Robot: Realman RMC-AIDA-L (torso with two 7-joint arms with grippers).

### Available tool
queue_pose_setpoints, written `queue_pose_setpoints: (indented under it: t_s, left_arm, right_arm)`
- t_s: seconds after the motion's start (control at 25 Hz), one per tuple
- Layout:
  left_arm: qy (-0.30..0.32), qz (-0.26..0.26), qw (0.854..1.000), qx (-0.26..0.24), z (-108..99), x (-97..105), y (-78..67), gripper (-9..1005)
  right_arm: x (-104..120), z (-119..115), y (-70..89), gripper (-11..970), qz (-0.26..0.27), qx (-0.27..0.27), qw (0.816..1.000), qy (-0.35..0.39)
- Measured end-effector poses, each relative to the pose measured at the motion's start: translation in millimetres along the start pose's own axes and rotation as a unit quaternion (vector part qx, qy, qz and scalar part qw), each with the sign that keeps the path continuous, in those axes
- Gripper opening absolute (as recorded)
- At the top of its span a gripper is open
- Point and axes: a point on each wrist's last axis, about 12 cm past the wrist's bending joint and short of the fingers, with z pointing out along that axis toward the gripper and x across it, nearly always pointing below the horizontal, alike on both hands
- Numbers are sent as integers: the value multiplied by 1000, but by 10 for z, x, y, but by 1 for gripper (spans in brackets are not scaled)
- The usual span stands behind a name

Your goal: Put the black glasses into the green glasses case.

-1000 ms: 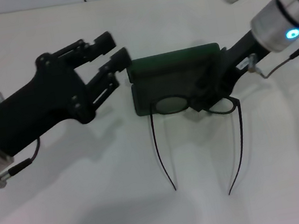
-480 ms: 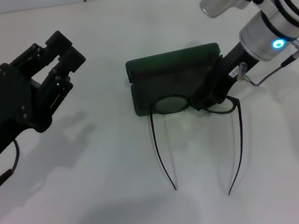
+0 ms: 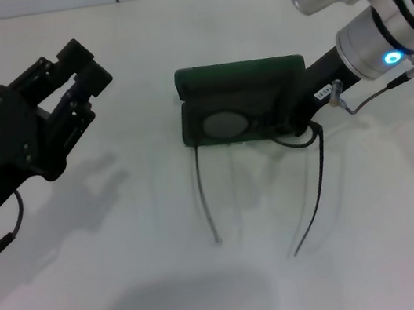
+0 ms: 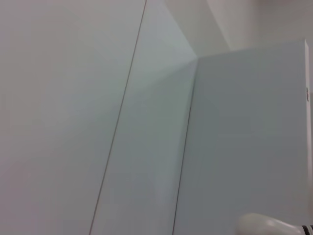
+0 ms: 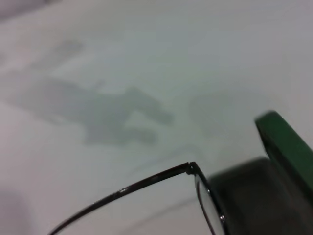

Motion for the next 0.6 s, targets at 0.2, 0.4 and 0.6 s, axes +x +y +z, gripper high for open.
queue_pose_setpoints:
  t_s: [0.2,0.4,0.6]
  left_arm:
    - [-3,0,1000,12,-6,-22,-15,263]
    - [3,-4,999,40,90,-8,-16,243]
    - [6,-27,994,102,283,64,-35,223]
  right_arm:
    - [42,-171,200,112,-5,-56,996,-68]
    - [298,-427,379,112,-22,-81,981,-174]
    - [525,-567,445,111,-34,-79,963,-256]
